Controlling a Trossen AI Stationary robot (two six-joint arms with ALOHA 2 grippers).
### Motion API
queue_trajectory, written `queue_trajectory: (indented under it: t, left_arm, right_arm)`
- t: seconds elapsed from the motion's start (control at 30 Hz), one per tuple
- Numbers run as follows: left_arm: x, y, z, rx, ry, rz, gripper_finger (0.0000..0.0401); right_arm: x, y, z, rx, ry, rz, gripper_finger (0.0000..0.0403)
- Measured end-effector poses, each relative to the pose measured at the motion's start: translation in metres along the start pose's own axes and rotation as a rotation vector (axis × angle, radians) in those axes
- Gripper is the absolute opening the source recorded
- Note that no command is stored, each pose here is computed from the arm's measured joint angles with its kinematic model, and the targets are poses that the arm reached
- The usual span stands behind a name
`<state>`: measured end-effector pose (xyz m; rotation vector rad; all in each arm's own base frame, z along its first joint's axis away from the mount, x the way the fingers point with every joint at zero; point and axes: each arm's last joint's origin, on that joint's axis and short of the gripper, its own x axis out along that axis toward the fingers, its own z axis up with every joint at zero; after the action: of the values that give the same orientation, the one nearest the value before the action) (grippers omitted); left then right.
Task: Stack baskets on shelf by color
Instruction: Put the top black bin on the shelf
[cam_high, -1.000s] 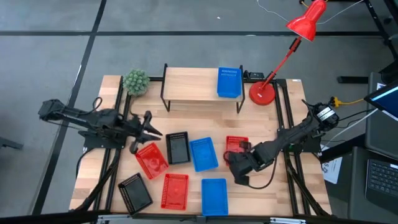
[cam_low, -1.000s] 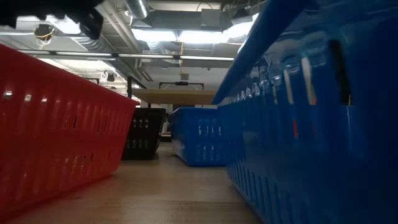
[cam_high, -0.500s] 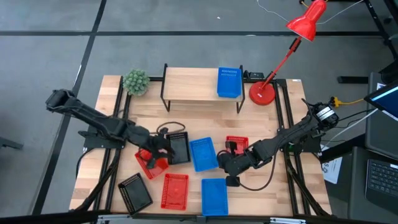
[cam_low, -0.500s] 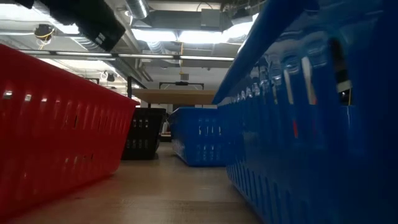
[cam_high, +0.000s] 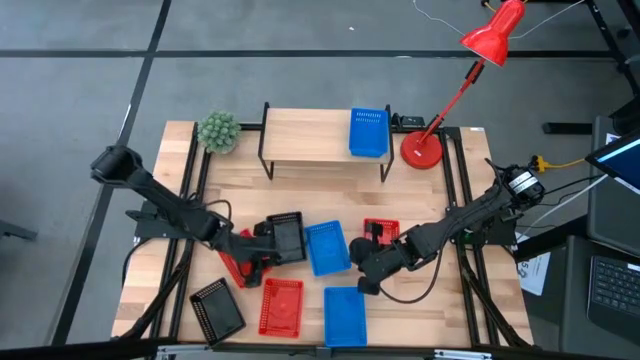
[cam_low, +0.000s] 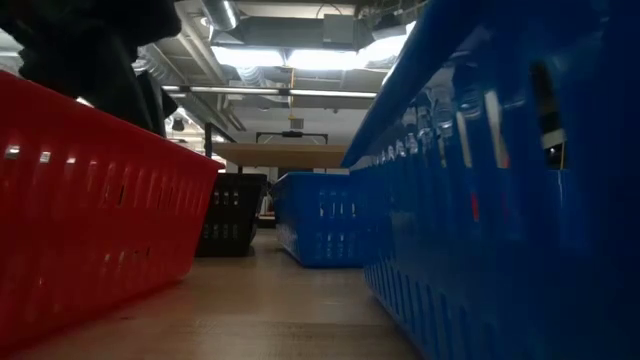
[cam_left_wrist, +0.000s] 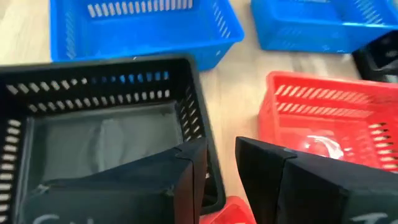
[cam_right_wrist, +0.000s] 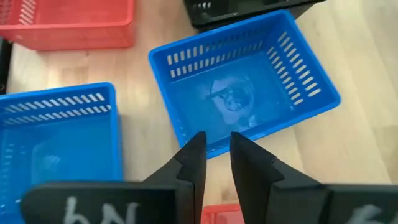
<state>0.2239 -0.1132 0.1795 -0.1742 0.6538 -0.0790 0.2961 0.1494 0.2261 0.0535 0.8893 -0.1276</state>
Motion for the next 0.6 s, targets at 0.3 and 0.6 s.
queue_trajectory:
  t: [0.3,0.6]
  left_arm:
    - [0.008,-0.005,-0.011,-0.022,0.037,0.031,0.0078]
    - [0.011,-0.005,-0.014,-0.012,0.046,0.061,0.0078]
  right_arm:
    - [0.000,-0.001,0.000,0.008,-0.014,-0.023,0.0071]
    - [0.000,-0.001,0.000,0.032,-0.012,-0.021,0.0071]
